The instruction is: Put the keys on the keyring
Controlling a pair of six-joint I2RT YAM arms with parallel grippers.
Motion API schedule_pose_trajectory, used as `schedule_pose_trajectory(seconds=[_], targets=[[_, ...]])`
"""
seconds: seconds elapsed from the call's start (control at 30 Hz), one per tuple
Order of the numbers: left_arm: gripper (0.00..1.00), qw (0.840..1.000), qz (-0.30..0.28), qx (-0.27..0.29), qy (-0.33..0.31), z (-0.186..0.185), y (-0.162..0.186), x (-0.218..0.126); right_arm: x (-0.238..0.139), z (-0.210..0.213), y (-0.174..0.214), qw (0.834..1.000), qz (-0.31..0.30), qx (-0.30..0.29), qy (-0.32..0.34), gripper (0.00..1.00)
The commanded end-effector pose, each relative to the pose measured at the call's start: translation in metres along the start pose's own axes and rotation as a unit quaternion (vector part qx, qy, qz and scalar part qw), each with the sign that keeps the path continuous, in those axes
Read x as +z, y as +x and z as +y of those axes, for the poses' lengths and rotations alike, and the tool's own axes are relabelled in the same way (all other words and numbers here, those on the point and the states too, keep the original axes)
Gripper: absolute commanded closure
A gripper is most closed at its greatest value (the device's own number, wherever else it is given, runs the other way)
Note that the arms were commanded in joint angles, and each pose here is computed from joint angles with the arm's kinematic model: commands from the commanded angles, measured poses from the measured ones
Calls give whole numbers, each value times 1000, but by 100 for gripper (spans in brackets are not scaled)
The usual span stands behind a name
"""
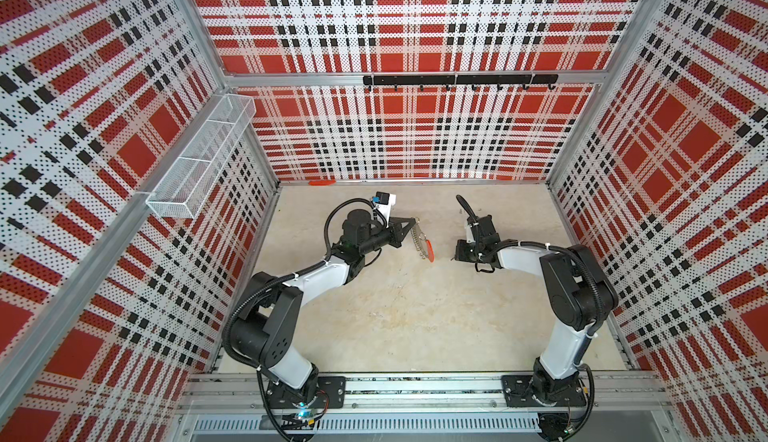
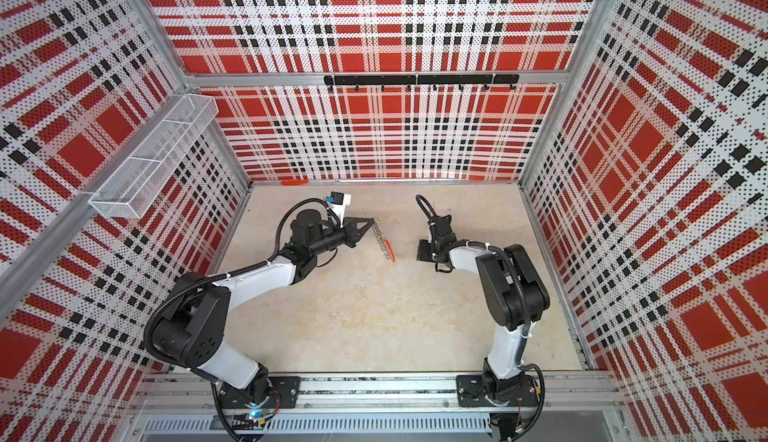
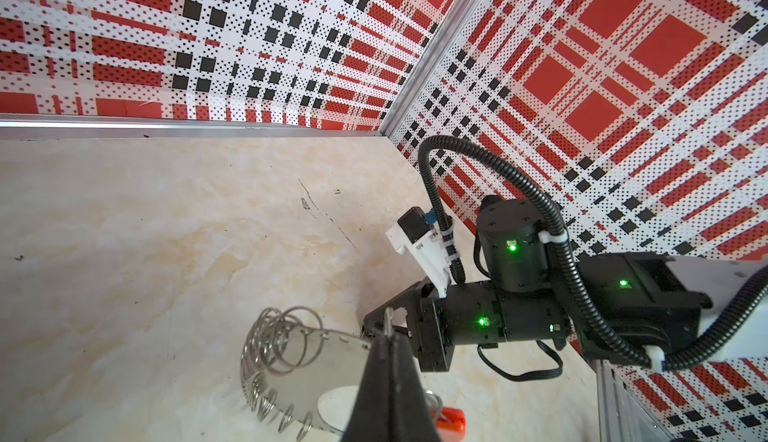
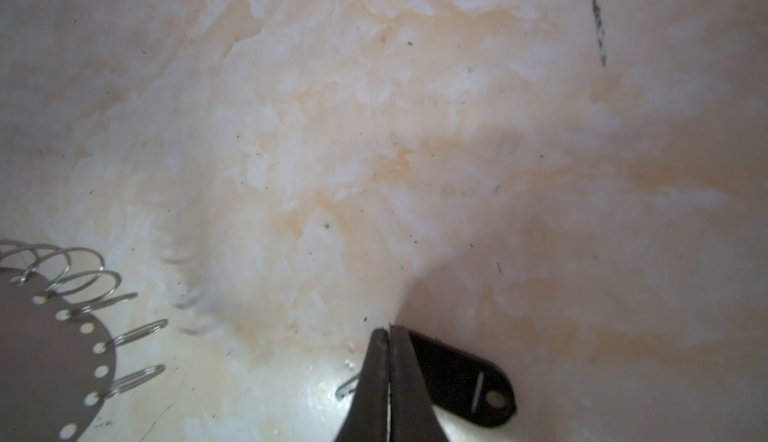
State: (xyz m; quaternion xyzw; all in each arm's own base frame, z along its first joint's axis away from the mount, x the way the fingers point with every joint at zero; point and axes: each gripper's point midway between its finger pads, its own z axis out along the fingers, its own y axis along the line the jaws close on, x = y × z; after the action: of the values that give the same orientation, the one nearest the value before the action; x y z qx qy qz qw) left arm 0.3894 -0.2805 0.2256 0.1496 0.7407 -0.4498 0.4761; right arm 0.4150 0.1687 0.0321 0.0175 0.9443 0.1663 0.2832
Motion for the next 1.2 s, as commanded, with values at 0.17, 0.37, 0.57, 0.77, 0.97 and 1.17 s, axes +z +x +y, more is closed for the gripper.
schedule_pose_trajectory(seconds=[0.17, 0.37, 0.57, 0.77, 0.97, 1.17], targets=[[100, 997, -52, 51, -6, -6, -39, -18, -74, 52, -67, 986, -118, -113, -39, 100], [100, 986, -65, 148, -29, -8, -70, -15, -171, 125, -101, 925, -188, -124, -307, 100], [100, 981, -67, 169, 61, -36, -103, -11, -229, 165, -93, 852, -197, -144, -463, 100], [100, 978, -51, 171, 104, -53, -103, -2, -251, 172, -90, 839, -196, -165, -480, 100], [100, 975, -50, 194, 93, -58, -91, 8, -253, 172, -95, 850, -205, -190, -446, 100], [100, 964, -56, 238, 107, -77, -86, 8, -248, 169, -103, 870, -207, -204, -399, 100]])
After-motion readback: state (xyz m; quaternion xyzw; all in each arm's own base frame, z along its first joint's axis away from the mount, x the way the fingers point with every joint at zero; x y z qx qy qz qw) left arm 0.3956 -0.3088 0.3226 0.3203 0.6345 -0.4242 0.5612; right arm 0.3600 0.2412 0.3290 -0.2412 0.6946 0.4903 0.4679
